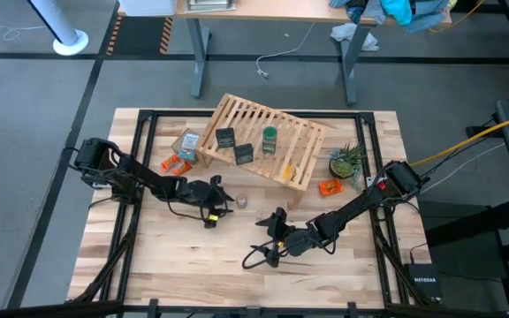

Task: Shelf spices
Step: Put the transparent seasoning bottle on the shelf

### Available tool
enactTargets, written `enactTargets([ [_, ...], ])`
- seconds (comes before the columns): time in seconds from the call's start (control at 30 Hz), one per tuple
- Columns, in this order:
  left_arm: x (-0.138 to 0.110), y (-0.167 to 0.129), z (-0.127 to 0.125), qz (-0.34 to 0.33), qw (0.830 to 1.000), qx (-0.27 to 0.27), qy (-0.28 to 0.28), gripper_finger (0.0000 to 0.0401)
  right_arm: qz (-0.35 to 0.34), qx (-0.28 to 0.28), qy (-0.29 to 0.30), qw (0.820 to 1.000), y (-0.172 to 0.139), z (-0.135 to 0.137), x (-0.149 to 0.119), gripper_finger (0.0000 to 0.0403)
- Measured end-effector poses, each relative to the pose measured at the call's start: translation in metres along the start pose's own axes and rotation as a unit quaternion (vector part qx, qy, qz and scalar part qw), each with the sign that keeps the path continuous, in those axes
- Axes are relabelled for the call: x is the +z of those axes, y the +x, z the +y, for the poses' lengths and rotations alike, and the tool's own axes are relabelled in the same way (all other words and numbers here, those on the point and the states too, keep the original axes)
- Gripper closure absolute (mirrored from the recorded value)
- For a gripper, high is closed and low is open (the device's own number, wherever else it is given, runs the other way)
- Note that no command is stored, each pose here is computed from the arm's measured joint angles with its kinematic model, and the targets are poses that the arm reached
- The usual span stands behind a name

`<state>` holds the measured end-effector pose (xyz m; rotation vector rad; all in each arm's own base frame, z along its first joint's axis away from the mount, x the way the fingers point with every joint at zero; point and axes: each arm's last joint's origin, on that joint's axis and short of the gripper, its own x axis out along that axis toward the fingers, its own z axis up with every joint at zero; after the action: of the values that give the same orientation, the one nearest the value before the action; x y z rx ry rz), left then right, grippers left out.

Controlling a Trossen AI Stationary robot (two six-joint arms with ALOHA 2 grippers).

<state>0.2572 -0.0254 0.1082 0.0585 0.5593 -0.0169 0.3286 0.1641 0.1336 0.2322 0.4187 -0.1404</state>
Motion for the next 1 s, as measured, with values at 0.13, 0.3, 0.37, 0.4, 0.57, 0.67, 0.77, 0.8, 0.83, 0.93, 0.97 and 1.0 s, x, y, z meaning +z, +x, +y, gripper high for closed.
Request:
enactTargets([
  [0.13,0.010,0.004,0.000,-0.001,1.000,0.000,0.001,0.0209,0.000,0.000,0.000,1.000,0.000,0.000,0.000,0.0027],
  [0.3,0.019,0.007,0.000,-0.006,1.000,0.000,0.007,0.0186,0.004,0.009,0.000,1.000,0.000,0.001,0.000,0.0027],
  [0.37,0.023,0.008,0.000,-0.011,1.000,0.004,0.008,0.0179,0.006,0.012,0.000,1.000,0.000,0.001,0.000,0.0027],
  [0.4,0.024,0.008,0.000,-0.013,1.000,0.008,0.008,0.0177,0.006,0.012,0.000,1.000,0.000,0.001,0.000,0.0027],
  [0.57,0.031,0.010,0.002,-0.022,1.000,0.017,0.008,0.0168,0.006,0.012,0.000,1.000,0.000,0.001,0.000,0.0027],
  [0.67,0.033,0.010,0.006,-0.027,0.999,0.023,0.003,0.0166,0.006,0.012,0.000,1.000,0.000,0.001,0.000,0.0027],
  [0.77,0.035,0.011,0.010,-0.028,0.999,0.029,-0.007,0.0166,0.006,0.012,0.000,1.000,0.000,0.001,0.000,0.0027],
  [0.8,0.035,0.011,0.011,-0.030,0.999,0.031,-0.010,0.0166,0.006,0.012,0.000,1.000,0.000,0.001,0.000,0.0027],
  [0.83,0.036,0.011,0.012,-0.031,0.999,0.032,-0.013,0.0166,0.006,0.012,0.000,1.000,0.000,0.001,0.000,0.0027],
  [0.93,0.035,0.013,0.013,-0.034,0.999,0.034,-0.016,0.0166,0.006,0.012,0.000,1.000,0.000,0.001,0.000,0.0027],
  [0.97,0.034,0.014,0.013,-0.034,0.999,0.034,-0.017,0.0166,0.006,0.012,0.000,1.000,0.000,0.001,0.000,0.0027],
  [1.0,0.033,0.016,0.013,-0.036,0.999,0.033,-0.023,0.0166,0.006,0.012,0.000,1.000,0.000,0.001,0.000,0.0027],
])
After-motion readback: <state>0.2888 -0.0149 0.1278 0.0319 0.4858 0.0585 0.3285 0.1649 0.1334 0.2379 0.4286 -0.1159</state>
